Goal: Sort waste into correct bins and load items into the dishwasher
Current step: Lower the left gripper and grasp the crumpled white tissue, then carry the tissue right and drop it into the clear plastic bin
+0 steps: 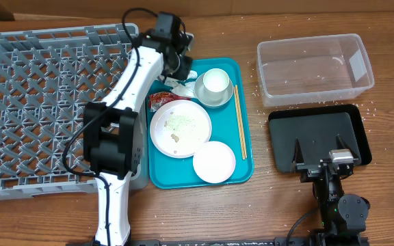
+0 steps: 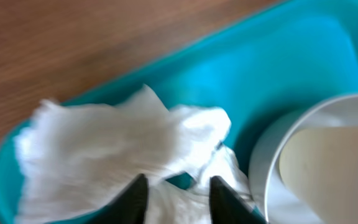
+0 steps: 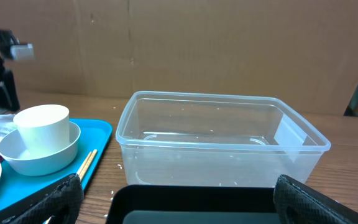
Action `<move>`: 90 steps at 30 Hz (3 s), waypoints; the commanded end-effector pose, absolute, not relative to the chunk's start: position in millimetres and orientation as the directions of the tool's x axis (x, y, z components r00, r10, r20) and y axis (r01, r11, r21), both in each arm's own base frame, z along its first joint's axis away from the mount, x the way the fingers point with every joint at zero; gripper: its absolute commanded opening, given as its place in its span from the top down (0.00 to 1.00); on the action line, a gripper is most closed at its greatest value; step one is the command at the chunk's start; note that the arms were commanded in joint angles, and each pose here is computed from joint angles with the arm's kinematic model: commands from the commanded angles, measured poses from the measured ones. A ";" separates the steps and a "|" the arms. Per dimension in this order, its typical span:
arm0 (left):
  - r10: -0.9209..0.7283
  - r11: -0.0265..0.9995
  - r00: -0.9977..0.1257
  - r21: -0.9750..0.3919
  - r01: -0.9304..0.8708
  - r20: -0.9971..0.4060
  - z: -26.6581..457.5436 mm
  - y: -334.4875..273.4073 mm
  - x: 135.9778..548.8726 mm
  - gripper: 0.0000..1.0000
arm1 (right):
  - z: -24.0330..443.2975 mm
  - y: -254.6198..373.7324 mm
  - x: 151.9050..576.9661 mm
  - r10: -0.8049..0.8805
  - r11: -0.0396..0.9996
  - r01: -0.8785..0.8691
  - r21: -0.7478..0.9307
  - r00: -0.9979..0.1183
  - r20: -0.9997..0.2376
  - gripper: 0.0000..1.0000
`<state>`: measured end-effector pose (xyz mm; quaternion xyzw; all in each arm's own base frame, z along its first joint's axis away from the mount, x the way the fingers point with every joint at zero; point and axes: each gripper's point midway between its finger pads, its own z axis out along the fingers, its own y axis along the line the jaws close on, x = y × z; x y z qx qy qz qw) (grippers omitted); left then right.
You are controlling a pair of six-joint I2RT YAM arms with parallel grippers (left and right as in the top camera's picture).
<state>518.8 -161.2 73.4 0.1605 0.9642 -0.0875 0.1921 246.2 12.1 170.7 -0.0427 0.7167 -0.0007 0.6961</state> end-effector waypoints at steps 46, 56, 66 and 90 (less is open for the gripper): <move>0.407 0.895 -0.831 -0.018 0.447 -0.378 48.2 -153.5 538.0 0.96 | 169.7 12.0 246.2 -0.062 0.997 -0.057 -0.061 -0.020 -0.998 0.00; 0.252 0.911 -0.675 -0.064 0.406 -0.694 212.8 -176.7 579.6 0.96 | 169.7 12.0 246.2 -0.062 0.997 -0.057 -0.061 -0.020 -0.998 0.00; 0.193 0.498 -0.518 -0.372 0.783 -0.833 275.1 -307.7 532.8 0.96 | 169.7 12.0 246.2 -0.062 0.997 -0.057 -0.061 -0.020 -0.998 0.00; 0.394 0.414 -0.271 -0.094 0.906 -0.878 199.1 -462.9 489.0 0.54 | 169.7 12.0 246.2 -0.062 0.997 -0.057 -0.061 -0.020 -0.998 0.00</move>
